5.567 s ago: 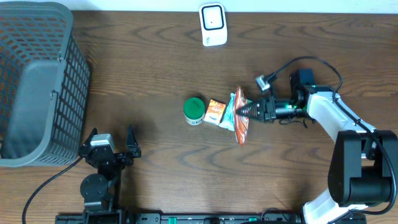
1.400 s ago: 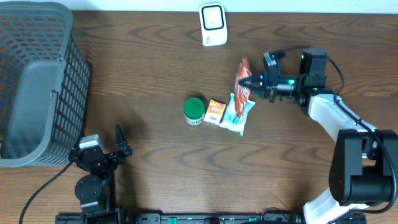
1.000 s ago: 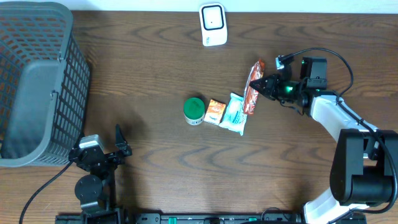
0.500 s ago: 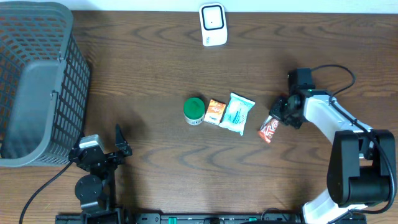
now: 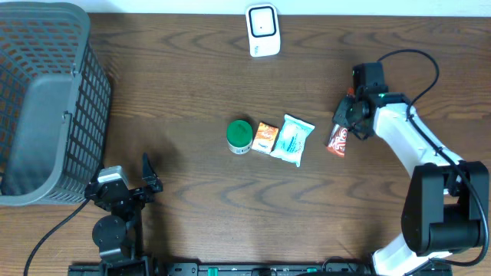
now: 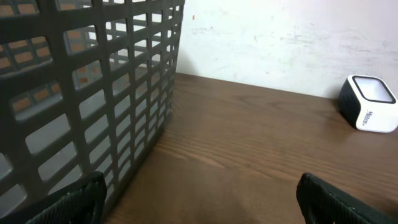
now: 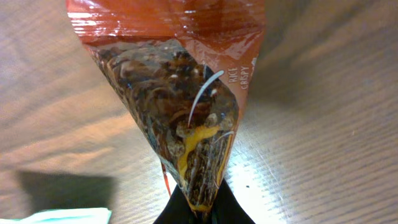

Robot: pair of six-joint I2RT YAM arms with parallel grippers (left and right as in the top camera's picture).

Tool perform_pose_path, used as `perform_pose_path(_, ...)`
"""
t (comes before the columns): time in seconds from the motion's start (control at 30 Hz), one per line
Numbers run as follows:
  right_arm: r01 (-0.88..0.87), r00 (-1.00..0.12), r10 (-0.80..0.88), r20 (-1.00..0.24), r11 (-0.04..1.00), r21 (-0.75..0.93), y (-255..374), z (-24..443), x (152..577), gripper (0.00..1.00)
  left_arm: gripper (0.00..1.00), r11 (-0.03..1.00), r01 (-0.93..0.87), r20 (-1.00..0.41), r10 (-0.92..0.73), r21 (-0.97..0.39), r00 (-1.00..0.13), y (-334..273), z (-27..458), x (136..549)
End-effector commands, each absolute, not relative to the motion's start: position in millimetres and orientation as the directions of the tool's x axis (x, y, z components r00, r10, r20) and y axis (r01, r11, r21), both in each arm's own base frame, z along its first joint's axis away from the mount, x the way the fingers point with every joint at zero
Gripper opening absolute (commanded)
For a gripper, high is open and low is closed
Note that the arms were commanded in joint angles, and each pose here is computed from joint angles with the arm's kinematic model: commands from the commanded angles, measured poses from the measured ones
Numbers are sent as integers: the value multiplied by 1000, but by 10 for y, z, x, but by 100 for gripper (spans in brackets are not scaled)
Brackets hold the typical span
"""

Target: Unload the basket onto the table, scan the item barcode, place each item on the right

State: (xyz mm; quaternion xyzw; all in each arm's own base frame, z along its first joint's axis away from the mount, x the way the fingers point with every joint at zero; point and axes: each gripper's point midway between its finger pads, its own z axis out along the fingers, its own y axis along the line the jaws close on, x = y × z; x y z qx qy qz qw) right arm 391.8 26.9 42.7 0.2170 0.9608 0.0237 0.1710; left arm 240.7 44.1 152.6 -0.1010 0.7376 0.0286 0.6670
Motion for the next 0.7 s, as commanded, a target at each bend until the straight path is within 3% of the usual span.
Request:
perform_pose_path(0.0, 402, -883, 399, -247, 915, 42, 270, 47, 3678, 1, 98, 980, -181, -985, -112, -87, -131, 420, 1381, 2404)
perform_pose_path(0.13, 400, -890, 386, -245, 916, -11, 218, -152, 3663, 1, 98, 980, -181, -985, -112, -87, -130, 420, 1382, 2405)
perform_pose_path(0.27, 372, -885, 348, -309, 928, -22, 214, 12, 3812, 1, 98, 980, -181, -985, -112, -87, -130, 421, 1382, 2405)
perform_pose_path(0.47, 197, -869, 224, -441, 975, 107, 543, 776, 4270, 1, 98, 980, -181, -985, -112, -87, -130, 420, 1382, 2405)
perform_pose_path(0.67, 34, -762, 131, -635, 986, 163, 859, 1564, 4790, 1, 98, 980, -181, -985, -112, -87, -130, 420, 1382, 2405)
